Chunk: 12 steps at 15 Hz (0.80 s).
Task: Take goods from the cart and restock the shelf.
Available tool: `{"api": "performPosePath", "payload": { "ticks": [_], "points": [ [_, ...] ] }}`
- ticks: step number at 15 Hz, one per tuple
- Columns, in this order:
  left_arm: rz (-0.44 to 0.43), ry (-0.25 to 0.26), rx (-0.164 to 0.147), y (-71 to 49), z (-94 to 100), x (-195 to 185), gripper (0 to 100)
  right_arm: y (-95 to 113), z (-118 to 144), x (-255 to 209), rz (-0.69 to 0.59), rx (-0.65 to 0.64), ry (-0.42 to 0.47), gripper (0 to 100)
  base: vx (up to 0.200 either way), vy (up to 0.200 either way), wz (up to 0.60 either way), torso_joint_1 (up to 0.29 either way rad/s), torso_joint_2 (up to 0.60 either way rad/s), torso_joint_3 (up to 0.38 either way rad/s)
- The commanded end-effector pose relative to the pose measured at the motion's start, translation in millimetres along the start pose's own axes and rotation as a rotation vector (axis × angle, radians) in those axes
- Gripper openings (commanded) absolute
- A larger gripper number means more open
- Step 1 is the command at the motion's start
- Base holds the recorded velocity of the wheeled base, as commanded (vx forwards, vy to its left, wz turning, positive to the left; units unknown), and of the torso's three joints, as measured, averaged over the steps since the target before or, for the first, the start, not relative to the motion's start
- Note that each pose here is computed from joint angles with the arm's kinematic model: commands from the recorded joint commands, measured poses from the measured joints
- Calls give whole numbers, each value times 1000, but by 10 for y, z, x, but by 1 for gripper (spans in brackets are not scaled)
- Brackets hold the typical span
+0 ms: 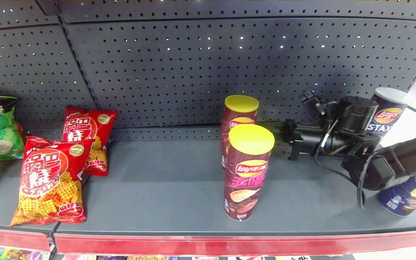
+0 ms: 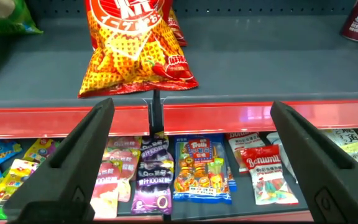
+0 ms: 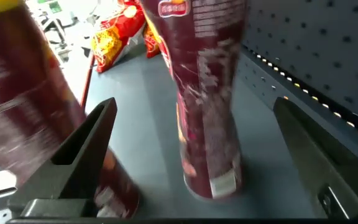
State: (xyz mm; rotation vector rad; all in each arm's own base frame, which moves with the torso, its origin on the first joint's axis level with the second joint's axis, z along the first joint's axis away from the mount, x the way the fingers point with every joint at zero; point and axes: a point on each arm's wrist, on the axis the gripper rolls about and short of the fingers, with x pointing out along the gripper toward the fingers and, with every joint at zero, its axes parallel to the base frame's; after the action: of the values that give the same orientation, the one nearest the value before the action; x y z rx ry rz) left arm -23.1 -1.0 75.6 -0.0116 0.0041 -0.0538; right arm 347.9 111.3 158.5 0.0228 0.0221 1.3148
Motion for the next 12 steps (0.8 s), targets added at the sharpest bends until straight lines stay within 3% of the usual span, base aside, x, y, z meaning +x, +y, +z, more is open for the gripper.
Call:
{"api": "performPosePath", "payload": {
  "ticks": [1, 12],
  "points": [
    [0, 1, -1, 0, 0, 0, 100, 81, 74, -135, -19, -14, -4, 100, 0, 0, 0, 0, 0, 0],
    [0, 1, -1, 0, 0, 0, 100, 661, 98, -357, 101, -60, 14, 100, 0, 0, 0, 0, 0, 0]
  ]
}}
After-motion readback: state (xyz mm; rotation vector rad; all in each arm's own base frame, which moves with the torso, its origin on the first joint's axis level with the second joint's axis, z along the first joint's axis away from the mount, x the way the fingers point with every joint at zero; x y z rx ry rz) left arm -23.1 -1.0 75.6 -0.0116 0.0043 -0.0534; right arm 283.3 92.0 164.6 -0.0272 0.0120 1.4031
